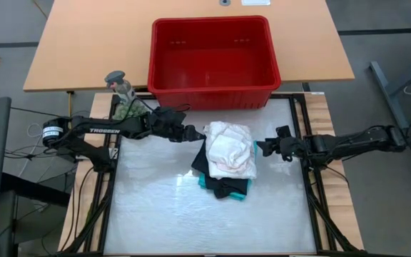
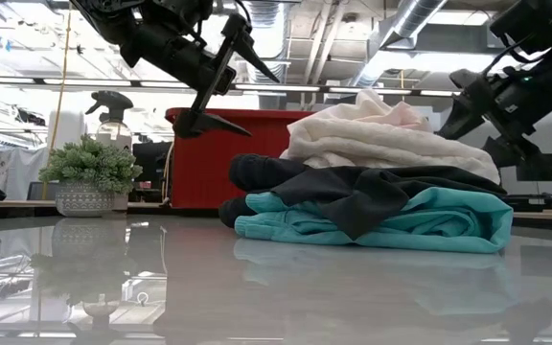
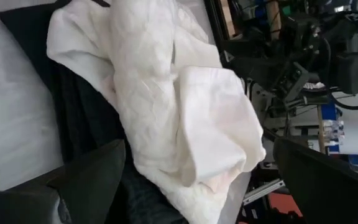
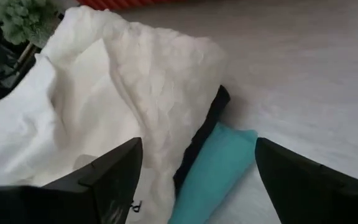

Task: Fold Laundry from Bin
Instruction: Put the clothes into the red organizer bin

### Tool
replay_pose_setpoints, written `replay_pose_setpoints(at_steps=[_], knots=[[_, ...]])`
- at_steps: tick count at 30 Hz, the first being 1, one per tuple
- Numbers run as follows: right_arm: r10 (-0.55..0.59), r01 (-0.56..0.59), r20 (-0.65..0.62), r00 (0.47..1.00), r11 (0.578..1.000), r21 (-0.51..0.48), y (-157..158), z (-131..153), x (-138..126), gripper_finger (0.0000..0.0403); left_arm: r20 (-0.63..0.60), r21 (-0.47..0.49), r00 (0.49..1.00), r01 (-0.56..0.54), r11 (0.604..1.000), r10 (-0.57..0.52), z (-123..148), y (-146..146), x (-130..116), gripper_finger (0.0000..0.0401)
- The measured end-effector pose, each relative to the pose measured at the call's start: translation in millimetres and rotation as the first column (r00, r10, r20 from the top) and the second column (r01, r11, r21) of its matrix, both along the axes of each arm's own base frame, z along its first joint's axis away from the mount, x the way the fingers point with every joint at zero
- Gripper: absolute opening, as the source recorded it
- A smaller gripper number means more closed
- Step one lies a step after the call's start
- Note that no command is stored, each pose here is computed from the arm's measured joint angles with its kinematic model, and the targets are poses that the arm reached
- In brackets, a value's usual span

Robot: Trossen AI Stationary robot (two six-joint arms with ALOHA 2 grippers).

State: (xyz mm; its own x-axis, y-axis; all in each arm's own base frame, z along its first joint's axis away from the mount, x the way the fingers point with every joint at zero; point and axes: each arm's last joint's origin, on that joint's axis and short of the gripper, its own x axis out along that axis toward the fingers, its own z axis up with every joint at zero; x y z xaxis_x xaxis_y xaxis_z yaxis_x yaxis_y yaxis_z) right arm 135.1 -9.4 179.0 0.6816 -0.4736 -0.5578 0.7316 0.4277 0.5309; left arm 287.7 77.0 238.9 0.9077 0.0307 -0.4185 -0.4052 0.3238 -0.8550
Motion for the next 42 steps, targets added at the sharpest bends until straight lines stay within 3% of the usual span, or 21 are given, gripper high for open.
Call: replay_pose_setpoints(at_steps=[4,7,10,14,17,22,25,34,38,42], knots=[[0.003,-0.004,0.035,0.999,0.999,0.051,-1,1,2,0.0339,-0.004,-0.001,1.000,-0.006,1.000,0.006,0,1,-1,0.0398],[0.016,-0.044,0.208,0.978,0.990,0.135,-1,13,8,0.0340,0.025,0.000,1.000,0.004,1.000,-0.004,2,1,1,0.0398],[-0.022,-0.046,0.330,0.944,0.979,0.197,0,22,10,0.0341,0.045,0.084,0.998,0.033,0.996,-0.036,4,3,1,0.0398],[-0.078,0.013,0.229,0.970,0.963,0.271,-2,11,3,0.0348,0.003,0.188,0.998,0.064,0.980,-0.065,1,7,-1,0.0398],[-0.102,0.064,0.096,0.990,0.940,0.334,-1,-2,-2,0.0350,-0.058,0.187,0.997,0.066,0.980,-0.055,-4,7,-4,0.0398],[-0.142,0.090,0.103,0.985,0.913,0.397,2,-5,5,0.0350,-0.140,0.164,0.987,0.099,0.981,-0.076,-12,1,-7,0.0398],[-0.131,0.076,0.110,0.985,0.911,0.406,5,-8,12,0.0350,-0.122,0.169,0.988,0.112,0.979,-0.092,-12,-2,-3,0.0398],[-0.130,0.094,0.055,0.990,0.896,0.434,18,-25,29,0.0350,-0.051,0.038,0.970,0.239,0.970,-0.237,-47,-3,27,0.0398],[-0.164,0.129,0.042,0.986,0.885,0.448,24,-30,31,0.0350,-0.150,0.001,0.961,0.236,0.972,-0.233,-68,-2,28,0.0398],[-0.191,0.154,0.039,0.981,0.879,0.451,27,-33,32,0.0350,-0.159,-0.021,0.955,0.250,0.968,-0.250,-76,0,30,0.0398]])
